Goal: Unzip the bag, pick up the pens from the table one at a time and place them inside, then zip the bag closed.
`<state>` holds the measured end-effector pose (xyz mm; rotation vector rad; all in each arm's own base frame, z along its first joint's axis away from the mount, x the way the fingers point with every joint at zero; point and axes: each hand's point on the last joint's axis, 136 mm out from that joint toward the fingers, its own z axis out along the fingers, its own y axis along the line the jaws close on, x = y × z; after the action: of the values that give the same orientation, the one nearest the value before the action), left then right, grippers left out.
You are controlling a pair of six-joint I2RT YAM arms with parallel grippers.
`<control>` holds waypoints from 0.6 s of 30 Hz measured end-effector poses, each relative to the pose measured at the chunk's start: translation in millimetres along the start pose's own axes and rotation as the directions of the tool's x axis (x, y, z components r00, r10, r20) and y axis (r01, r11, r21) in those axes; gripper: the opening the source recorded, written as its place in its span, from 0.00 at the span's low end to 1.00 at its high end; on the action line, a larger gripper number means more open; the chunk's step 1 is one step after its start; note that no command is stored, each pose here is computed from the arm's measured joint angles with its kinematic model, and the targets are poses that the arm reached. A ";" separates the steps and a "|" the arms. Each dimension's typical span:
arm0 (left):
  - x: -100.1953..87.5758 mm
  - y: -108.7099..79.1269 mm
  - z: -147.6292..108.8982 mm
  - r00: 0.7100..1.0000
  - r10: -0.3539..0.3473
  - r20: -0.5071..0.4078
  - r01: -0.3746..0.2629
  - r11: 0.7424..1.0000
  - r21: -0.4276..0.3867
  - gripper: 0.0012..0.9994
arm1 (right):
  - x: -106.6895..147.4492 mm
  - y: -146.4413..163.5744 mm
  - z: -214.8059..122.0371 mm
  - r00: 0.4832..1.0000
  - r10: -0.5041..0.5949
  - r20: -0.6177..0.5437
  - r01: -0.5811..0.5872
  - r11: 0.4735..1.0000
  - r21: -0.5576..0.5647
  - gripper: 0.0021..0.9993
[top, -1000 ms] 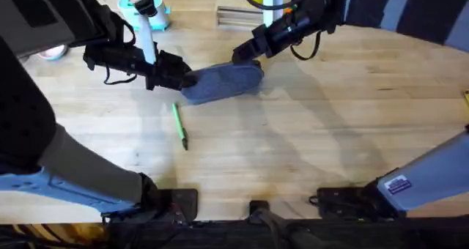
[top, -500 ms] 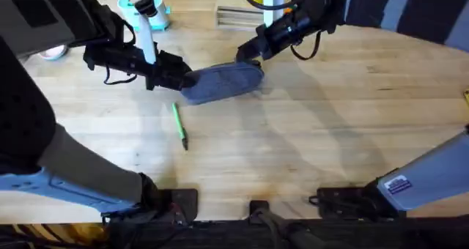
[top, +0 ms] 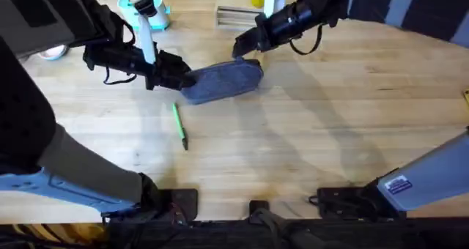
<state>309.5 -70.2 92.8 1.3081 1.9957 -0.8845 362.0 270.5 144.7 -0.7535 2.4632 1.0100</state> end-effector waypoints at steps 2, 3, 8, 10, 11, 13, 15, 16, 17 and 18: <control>0.0 0.0 0.0 1.000 0.000 0.000 0.000 1.000 0.000 0.04 | -1.9 2.4 -0.6 1.000 0.005 0.002 -0.005 1.000 -0.006 0.03; 0.1 0.1 -0.1 1.000 -0.001 0.000 0.001 1.000 0.000 0.04 | -1.9 3.5 -0.2 1.000 0.005 0.001 -0.005 1.000 -0.007 0.03; 0.1 0.0 -0.1 1.000 -0.001 0.000 0.001 1.000 0.000 0.04 | -0.1 15.8 6.8 1.000 -0.012 -0.010 0.011 1.000 -0.025 0.03; 0.1 0.0 -0.1 1.000 -0.001 0.000 0.001 1.000 0.000 0.04 | 0.3 22.3 10.8 1.000 -0.025 -0.014 0.025 0.999 -0.030 0.03; 0.1 0.0 -0.1 1.000 -0.001 0.000 0.001 1.000 0.000 0.04 | 0.9 25.7 13.0 0.999 -0.032 -0.017 0.031 0.999 -0.033 0.03; 0.1 0.0 -0.1 1.000 -0.001 0.000 0.001 1.000 0.000 0.04 | 2.1 32.9 17.8 0.999 -0.043 -0.023 0.042 0.998 -0.037 0.03; 0.1 -0.1 -0.1 1.000 -0.001 0.000 0.001 1.000 0.000 0.04 | 2.5 40.8 22.5 0.998 -0.056 -0.025 0.055 0.998 -0.042 0.03; 0.1 -0.1 -0.1 1.000 -0.001 0.000 0.001 1.000 0.000 0.04 | 2.3 44.9 25.1 0.998 -0.065 -0.024 0.064 0.997 -0.044 0.03; 0.2 -0.2 0.0 1.000 -0.002 0.000 0.002 1.000 0.001 0.04 | 1.7 48.2 27.2 0.997 -0.073 -0.022 0.071 0.996 -0.046 0.03; 0.2 -0.3 0.0 1.000 -0.002 0.000 0.002 1.000 0.001 0.04 | 0.2 51.9 29.6 0.996 -0.082 -0.016 0.081 0.996 -0.044 0.03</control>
<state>309.2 -70.2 92.8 1.3070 1.9972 -0.8865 334.5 323.0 152.1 -0.8736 2.4110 1.0341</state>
